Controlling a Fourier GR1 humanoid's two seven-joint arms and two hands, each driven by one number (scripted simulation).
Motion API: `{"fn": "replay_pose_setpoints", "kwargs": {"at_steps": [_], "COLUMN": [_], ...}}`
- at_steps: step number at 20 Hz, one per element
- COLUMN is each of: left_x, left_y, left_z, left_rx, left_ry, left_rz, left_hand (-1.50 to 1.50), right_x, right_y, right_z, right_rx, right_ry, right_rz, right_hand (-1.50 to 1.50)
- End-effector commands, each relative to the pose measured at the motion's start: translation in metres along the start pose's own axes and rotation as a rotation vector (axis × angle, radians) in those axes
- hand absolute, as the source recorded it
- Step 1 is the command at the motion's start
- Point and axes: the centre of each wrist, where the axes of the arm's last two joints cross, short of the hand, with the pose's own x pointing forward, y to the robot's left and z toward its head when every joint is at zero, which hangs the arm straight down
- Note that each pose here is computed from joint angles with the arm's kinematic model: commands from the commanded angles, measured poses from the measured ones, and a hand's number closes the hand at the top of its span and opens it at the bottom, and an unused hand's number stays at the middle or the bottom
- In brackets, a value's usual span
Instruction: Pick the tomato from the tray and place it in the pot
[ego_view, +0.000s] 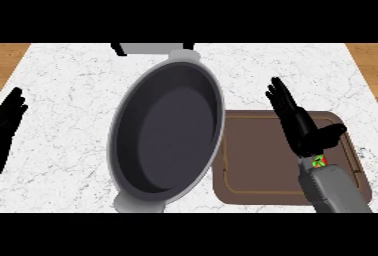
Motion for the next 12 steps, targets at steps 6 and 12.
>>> {"fn": "replay_pose_setpoints", "kwargs": {"at_steps": [6,12], "left_x": [-0.025,-0.037], "left_y": [-0.013,-0.033], "left_z": [0.002,0.007], "left_rx": [0.067,0.045], "left_ry": [0.177,0.361], "left_rz": [-0.111,-0.021], "left_hand": [0.00,0.00], "right_x": [0.035,0.005], "right_y": [-0.041,-0.054], "right_z": [0.021,0.070], "right_rx": [0.183,-0.320], "right_ry": [0.003,-0.260], "right_rz": [0.259,0.613], "right_hand": [1.50,-1.50]}}
